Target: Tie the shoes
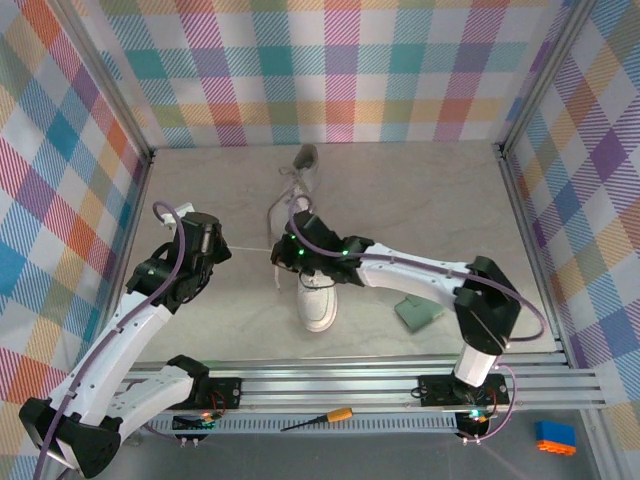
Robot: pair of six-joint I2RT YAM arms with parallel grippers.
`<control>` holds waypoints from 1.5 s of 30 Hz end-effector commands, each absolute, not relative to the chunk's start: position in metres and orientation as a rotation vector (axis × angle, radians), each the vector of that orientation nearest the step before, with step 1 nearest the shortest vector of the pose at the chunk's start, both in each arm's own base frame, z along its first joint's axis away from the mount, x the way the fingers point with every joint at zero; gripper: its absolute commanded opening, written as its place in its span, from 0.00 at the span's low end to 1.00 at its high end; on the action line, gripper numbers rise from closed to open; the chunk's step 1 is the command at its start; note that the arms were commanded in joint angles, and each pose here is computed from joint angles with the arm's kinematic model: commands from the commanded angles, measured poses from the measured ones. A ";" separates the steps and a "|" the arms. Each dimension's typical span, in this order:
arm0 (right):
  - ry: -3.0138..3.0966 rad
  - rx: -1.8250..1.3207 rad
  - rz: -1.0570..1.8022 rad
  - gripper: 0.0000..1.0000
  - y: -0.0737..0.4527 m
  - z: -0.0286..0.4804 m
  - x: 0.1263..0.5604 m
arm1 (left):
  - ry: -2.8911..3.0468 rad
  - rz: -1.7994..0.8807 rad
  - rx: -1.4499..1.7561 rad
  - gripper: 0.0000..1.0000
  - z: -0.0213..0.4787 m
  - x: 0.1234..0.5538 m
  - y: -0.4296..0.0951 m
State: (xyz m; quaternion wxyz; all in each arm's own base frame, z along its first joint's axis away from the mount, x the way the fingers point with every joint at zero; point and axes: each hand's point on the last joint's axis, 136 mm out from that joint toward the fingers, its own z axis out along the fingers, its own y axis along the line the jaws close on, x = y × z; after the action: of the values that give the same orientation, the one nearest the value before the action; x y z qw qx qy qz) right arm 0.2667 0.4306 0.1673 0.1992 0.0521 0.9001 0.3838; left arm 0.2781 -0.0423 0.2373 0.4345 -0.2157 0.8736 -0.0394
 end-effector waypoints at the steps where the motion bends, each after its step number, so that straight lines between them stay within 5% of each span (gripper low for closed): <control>1: 2.511 0.148 0.956 0.09 0.425 0.143 0.276 | 2.189 -0.102 -0.521 0.00 0.235 0.276 -0.041; 4: 2.468 0.092 0.928 0.41 0.423 0.159 0.279 | 2.196 -0.100 -0.518 0.00 0.233 0.274 -0.041; 8: 2.391 -0.030 0.920 0.50 0.407 0.194 0.272 | 2.200 -0.140 -0.501 0.00 0.231 0.276 -0.048; 17: 2.374 -0.216 0.430 0.45 0.300 0.170 0.261 | 2.219 -0.323 -0.289 0.00 0.227 0.282 -0.092; 30: 2.611 -0.168 0.987 0.34 0.317 0.105 0.270 | 2.181 -0.323 -0.194 0.00 0.237 0.274 -0.107; 45: 2.683 -0.106 1.017 0.32 0.324 0.072 0.273 | 2.186 -0.308 -0.191 0.00 0.236 0.271 -0.106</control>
State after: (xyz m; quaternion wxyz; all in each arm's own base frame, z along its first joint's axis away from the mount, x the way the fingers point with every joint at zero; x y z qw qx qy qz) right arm 0.2709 0.3204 0.0730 0.1409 -0.0438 0.9281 0.3419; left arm 0.2723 -0.1064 0.2313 0.4357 -0.0810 0.8876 -0.1259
